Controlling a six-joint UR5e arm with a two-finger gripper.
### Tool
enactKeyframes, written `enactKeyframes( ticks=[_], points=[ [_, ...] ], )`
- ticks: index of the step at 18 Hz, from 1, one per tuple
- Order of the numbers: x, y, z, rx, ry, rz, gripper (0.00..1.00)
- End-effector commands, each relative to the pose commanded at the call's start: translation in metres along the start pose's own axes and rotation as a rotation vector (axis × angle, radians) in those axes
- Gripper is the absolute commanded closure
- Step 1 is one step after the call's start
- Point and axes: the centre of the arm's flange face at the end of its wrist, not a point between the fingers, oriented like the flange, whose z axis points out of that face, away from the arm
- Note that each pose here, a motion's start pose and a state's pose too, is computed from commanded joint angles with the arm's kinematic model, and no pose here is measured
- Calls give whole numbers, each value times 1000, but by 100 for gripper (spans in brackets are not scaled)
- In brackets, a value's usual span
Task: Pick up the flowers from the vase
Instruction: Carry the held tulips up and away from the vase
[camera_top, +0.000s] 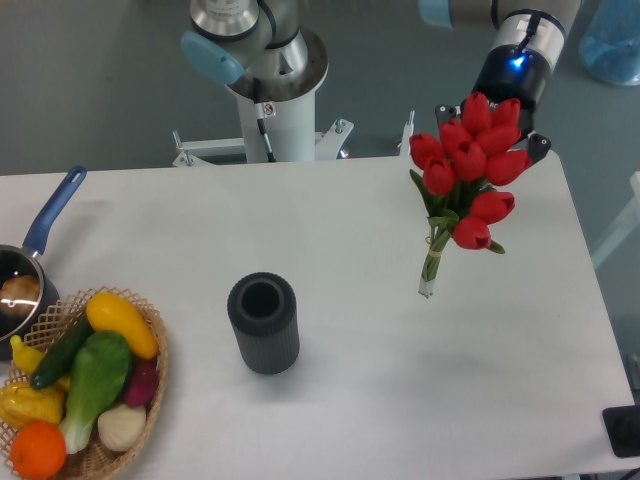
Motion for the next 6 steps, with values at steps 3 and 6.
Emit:
enactKeyframes(
  ticks=[3, 6],
  points=[
    [1, -1, 2, 0, 4, 3, 74],
    [2, -1, 4, 1, 7, 2, 74]
  ],
)
